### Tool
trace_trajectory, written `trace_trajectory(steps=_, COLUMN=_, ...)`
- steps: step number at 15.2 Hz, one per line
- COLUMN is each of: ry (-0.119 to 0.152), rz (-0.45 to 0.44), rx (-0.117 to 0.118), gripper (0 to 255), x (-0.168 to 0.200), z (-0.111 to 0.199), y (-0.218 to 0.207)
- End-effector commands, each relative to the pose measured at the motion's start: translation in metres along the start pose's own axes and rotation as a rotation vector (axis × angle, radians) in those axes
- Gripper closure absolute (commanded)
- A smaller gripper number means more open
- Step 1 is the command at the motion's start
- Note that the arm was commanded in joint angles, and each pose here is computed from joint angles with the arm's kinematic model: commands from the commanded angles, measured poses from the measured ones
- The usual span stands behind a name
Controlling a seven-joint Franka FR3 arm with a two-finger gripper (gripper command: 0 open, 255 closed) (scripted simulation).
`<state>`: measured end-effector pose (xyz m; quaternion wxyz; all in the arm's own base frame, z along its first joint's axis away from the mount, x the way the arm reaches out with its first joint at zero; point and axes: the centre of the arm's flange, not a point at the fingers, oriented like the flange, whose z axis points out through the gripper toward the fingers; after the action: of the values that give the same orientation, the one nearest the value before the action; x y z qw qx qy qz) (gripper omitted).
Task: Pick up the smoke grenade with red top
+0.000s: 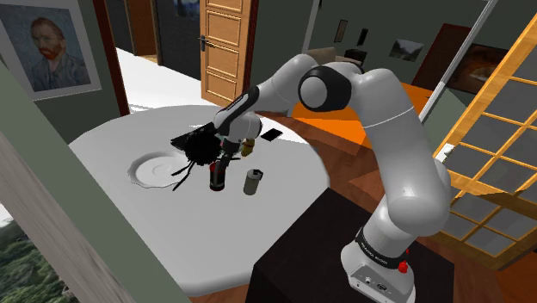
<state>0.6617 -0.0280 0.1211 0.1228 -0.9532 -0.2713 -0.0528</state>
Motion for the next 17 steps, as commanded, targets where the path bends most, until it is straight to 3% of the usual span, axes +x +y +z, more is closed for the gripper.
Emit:
trace_trajectory(steps=1, ry=0.0, rz=-0.001, rx=0.0, gripper=0, x=-0.001, z=0.007, y=0.001)
trace_trajectory(steps=2, ry=0.0, rz=-0.001, rx=0.0, gripper=0, x=-0.001, z=0.007, y=0.001)
trace_trajectory(steps=3, ry=0.0, rz=-0.001, rx=0.0, gripper=255, x=0.0, z=0.007, y=0.001)
trace_trajectory(steps=12, ry=0.0, rz=-0.001, rx=0.0, gripper=255, x=-0.001, z=0.007, y=0.001)
trace_trajectory(steps=17, ry=0.0, rz=-0.001, rx=0.0, gripper=255, x=0.004, z=-0.019, y=-0.004)
